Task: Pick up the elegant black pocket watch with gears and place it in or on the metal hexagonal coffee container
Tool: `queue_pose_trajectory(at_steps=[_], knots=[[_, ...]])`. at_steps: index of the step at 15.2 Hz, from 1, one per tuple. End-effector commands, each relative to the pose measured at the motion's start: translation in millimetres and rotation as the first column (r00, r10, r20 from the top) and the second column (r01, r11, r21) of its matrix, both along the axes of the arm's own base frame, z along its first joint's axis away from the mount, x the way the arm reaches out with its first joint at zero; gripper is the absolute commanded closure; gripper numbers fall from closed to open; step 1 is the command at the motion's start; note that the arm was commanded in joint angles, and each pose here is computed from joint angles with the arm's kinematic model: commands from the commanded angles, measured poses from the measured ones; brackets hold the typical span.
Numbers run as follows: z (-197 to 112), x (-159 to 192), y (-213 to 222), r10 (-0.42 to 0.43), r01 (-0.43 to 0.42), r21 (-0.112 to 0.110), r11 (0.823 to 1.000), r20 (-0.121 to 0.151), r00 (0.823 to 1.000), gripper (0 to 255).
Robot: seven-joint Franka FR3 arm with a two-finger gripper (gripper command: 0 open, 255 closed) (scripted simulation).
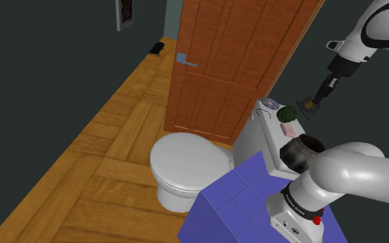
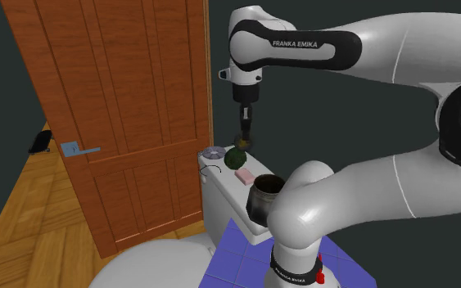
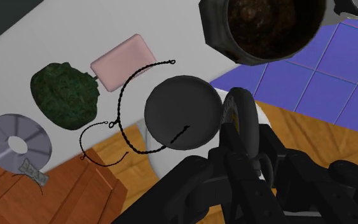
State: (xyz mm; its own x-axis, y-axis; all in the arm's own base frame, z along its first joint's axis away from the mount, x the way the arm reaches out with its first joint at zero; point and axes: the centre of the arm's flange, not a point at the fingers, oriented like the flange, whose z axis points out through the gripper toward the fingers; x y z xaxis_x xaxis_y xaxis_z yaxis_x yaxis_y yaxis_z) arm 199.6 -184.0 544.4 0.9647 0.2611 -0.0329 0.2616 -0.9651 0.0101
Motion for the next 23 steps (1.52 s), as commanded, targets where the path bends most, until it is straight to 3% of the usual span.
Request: queue_pose_trajectory(at_steps=[1, 8, 23], knots=[[5, -24, 11, 0.0, 0.0, 0.0, 1.0, -0.001, 1.0, 255], [19, -106, 51, 0.0, 0.0, 0.0, 1.0, -0.001, 1.0, 255], [-60, -106, 51, 0.0, 0.0, 0.0, 1.0, -0.001, 1.0, 255]])
